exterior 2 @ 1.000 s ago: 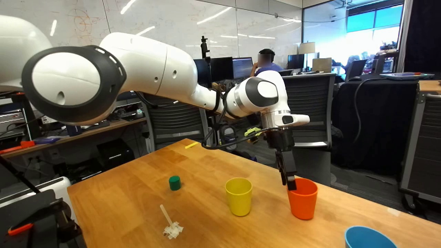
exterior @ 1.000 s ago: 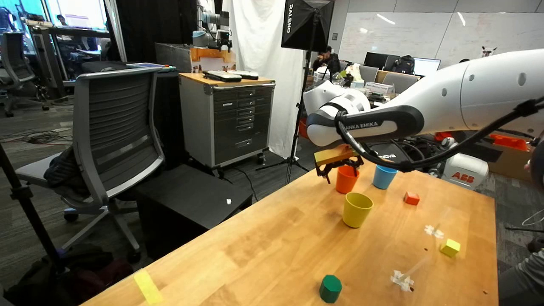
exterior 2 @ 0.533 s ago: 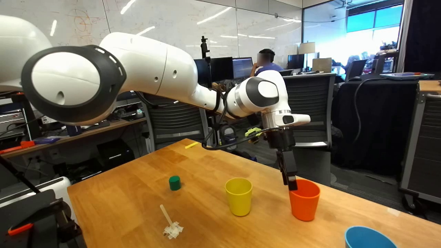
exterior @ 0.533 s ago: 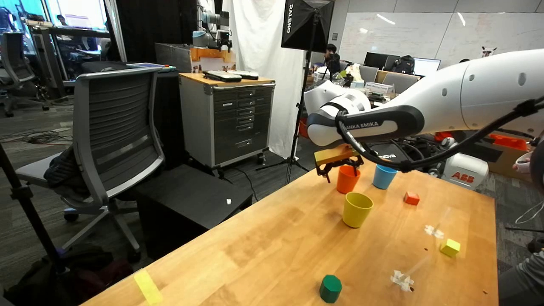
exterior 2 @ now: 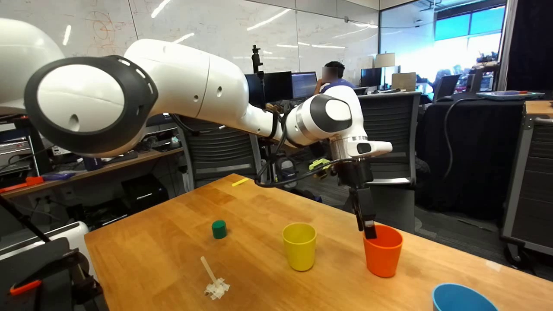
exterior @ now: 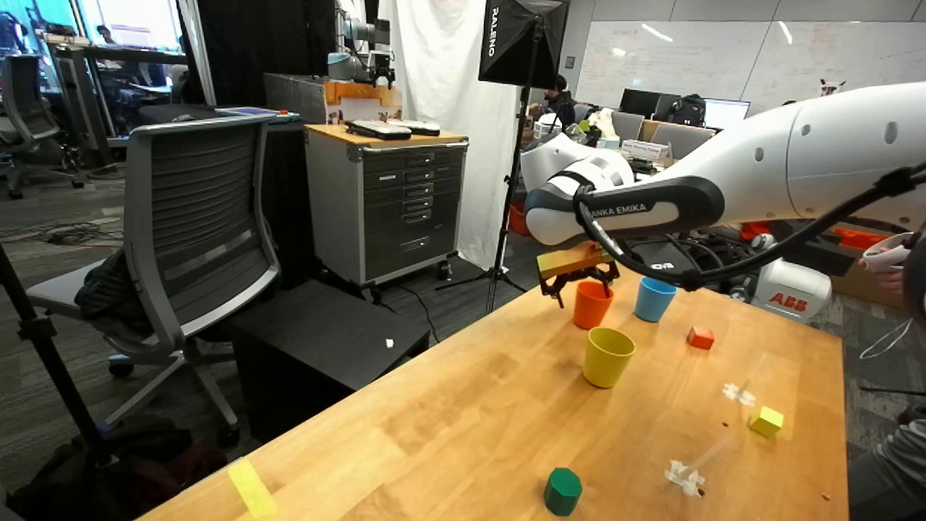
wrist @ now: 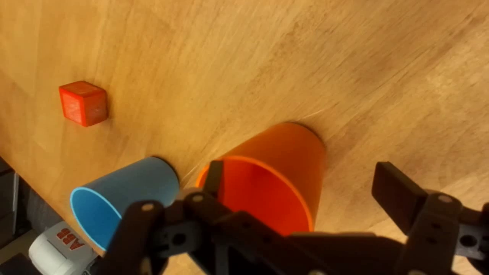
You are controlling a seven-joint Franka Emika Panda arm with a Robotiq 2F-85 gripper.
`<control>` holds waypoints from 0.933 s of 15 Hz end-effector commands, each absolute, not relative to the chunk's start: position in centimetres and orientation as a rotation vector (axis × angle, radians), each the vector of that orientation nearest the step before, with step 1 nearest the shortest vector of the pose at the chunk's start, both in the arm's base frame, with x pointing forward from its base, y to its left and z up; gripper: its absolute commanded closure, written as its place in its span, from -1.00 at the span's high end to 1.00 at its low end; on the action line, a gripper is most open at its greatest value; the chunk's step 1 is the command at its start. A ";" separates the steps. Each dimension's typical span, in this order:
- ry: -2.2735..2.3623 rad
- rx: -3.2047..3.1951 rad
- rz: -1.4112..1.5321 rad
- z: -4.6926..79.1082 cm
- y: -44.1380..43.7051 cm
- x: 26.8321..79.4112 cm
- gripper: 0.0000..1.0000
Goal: Stack the orange cup on top of the blue cup then stack the yellow cup on top of the orange cup
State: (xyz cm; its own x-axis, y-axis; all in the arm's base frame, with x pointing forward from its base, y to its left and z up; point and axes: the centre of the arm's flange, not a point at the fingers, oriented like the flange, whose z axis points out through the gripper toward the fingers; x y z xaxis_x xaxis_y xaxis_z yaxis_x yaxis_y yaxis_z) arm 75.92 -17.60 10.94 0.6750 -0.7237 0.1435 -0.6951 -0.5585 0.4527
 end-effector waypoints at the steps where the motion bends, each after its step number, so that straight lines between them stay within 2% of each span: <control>1: -1.117 2.408 -0.070 11.4 -18.9 82.3 1.00; 14: -1.187 2.357 -0.044 12.9 -22.5 83.0 1.00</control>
State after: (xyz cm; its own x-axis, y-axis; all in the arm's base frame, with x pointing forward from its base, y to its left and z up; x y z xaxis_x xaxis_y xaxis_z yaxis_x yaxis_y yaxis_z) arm 75.74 -20.78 12.99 0.6403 -0.7480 0.1745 -0.7302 -0.5223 0.4405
